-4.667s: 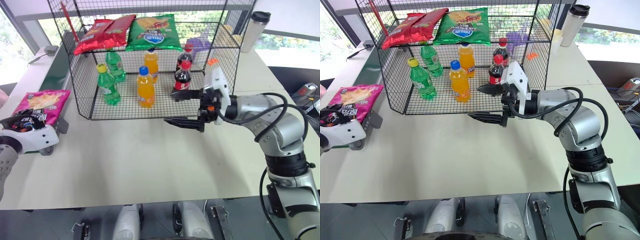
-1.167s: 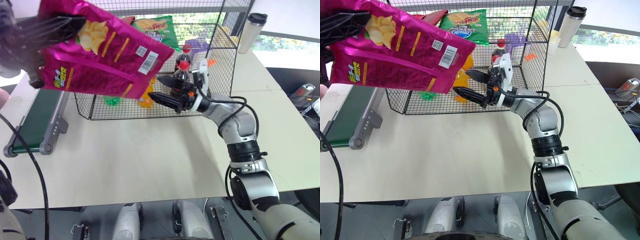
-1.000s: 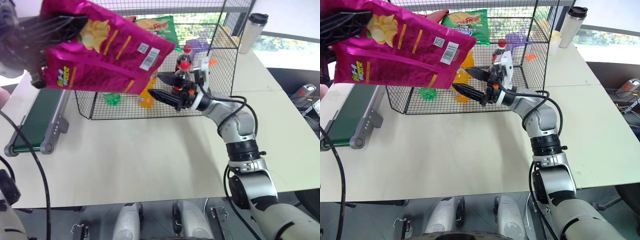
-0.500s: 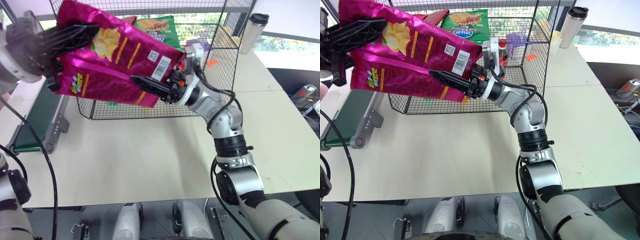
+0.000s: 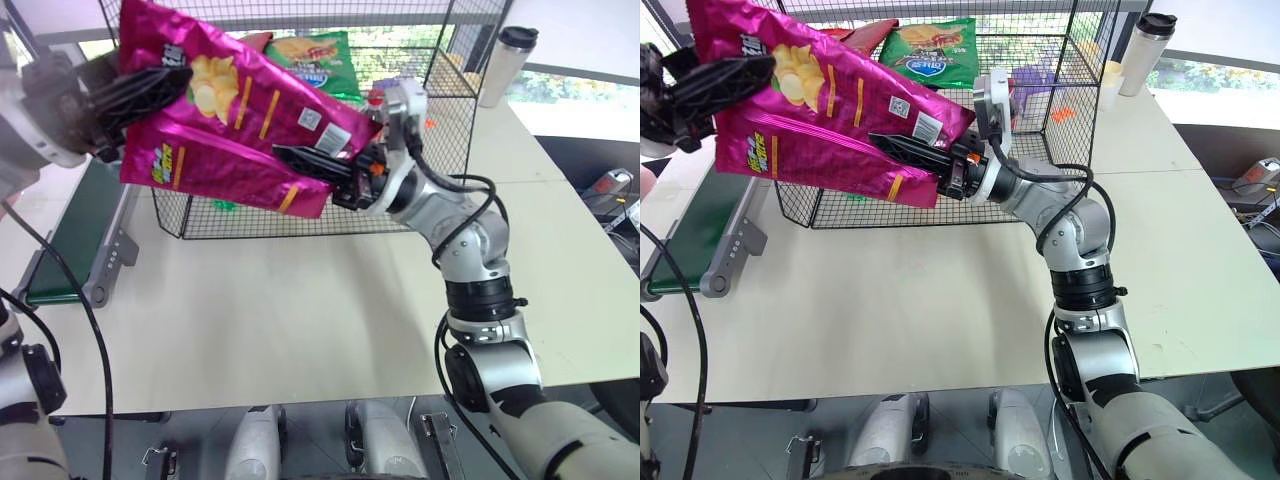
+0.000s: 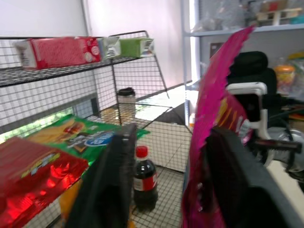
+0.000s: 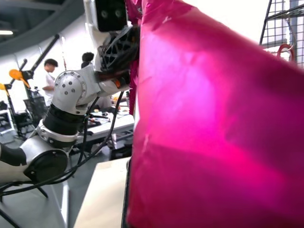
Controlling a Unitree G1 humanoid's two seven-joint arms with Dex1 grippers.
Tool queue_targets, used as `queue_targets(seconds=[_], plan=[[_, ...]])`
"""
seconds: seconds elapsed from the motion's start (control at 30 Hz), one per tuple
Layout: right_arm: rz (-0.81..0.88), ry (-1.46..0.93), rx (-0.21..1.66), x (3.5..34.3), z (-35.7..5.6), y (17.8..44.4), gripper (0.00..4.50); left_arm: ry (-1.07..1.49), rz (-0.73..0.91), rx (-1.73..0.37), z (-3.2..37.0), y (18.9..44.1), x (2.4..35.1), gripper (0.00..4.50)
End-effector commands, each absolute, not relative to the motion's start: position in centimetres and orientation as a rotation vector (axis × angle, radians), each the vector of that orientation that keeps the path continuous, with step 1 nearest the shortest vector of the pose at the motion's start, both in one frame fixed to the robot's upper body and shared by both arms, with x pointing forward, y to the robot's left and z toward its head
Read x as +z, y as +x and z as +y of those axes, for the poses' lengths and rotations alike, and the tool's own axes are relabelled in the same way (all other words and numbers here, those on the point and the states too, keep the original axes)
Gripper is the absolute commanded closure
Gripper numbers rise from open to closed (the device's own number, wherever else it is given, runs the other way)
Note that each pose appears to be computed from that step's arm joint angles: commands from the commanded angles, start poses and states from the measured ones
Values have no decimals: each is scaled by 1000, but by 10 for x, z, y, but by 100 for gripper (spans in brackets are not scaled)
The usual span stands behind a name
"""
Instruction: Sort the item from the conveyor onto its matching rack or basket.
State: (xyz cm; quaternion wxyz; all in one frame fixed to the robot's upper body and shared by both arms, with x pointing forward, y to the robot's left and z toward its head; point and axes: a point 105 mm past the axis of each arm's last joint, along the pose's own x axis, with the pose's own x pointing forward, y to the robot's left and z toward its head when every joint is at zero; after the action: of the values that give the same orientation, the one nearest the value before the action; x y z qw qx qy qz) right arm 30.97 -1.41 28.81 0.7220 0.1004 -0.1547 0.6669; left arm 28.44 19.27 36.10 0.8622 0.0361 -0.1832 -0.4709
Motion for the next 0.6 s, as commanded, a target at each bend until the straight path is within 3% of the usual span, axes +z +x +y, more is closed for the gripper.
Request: queue_targets(seconds=[0.03,0.2,0.37,0.6], plan=[[-416,134,1368,304,-38,308,450,122,-390,-860,210,290,361,157],[-427,-31,1058,311,-101,316,450,123,-351,-758,225,289,352,157],[-513,-251,635,342,-172,321,450,83,-309,-734,199,290,330,157],[-562,-628,271,353,-180,352,450,76,-286,-687,153,302,300,157]])
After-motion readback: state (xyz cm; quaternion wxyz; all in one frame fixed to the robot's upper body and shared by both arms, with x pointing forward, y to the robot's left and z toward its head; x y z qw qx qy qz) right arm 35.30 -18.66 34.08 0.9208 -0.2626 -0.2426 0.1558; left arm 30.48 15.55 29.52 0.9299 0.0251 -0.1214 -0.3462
